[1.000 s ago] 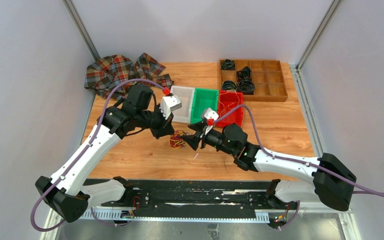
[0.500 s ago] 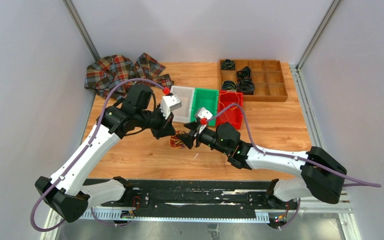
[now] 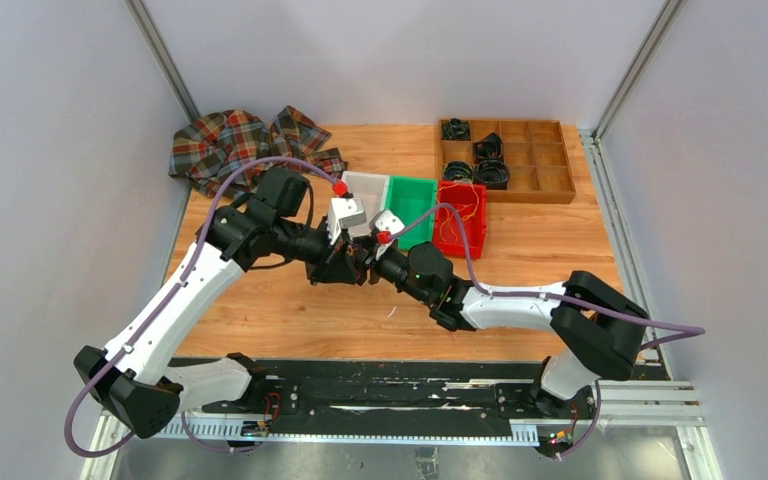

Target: Untangle the cables

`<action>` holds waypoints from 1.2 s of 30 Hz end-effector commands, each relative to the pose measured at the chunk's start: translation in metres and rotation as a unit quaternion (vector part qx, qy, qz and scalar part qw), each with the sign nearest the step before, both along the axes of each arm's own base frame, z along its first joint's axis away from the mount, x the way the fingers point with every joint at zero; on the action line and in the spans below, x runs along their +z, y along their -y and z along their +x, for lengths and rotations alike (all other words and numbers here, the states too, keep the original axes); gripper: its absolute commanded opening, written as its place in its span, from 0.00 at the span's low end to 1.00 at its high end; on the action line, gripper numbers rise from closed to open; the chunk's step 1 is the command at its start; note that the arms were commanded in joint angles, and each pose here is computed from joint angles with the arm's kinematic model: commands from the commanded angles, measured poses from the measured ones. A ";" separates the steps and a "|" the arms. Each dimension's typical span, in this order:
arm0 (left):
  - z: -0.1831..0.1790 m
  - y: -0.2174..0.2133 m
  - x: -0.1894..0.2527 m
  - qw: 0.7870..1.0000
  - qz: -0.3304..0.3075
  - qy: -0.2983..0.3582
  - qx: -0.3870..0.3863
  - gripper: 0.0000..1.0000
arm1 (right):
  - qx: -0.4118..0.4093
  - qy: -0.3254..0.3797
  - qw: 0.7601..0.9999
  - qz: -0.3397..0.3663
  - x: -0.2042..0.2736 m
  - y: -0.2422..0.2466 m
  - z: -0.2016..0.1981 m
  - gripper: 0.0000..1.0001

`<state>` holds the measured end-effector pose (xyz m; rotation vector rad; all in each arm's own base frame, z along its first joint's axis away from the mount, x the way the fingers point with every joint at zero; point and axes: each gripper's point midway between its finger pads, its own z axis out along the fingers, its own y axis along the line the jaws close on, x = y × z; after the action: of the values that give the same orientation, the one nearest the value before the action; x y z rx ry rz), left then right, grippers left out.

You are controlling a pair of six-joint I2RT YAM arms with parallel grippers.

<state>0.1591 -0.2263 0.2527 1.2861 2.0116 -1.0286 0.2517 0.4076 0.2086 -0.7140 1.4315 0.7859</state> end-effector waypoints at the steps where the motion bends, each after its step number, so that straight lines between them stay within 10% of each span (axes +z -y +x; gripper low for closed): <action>1: -0.020 0.007 0.036 0.997 -0.050 0.011 -0.052 0.00 | -0.006 -0.004 1.000 0.010 -0.012 0.003 -0.003 0.51; 22: -0.004 -0.015 0.104 0.983 -0.037 0.177 -0.025 0.00 | -0.093 -0.072 0.990 -0.072 -0.115 0.094 -0.024 0.50; 36: 0.048 -0.054 0.192 0.921 0.015 0.378 0.091 0.00 | -0.126 -0.117 0.978 -0.118 -0.163 0.133 -0.038 0.50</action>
<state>0.1869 -0.1859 0.3890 1.3226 1.6524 -0.5144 0.2186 0.2991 0.0852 -0.5822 1.6893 0.6479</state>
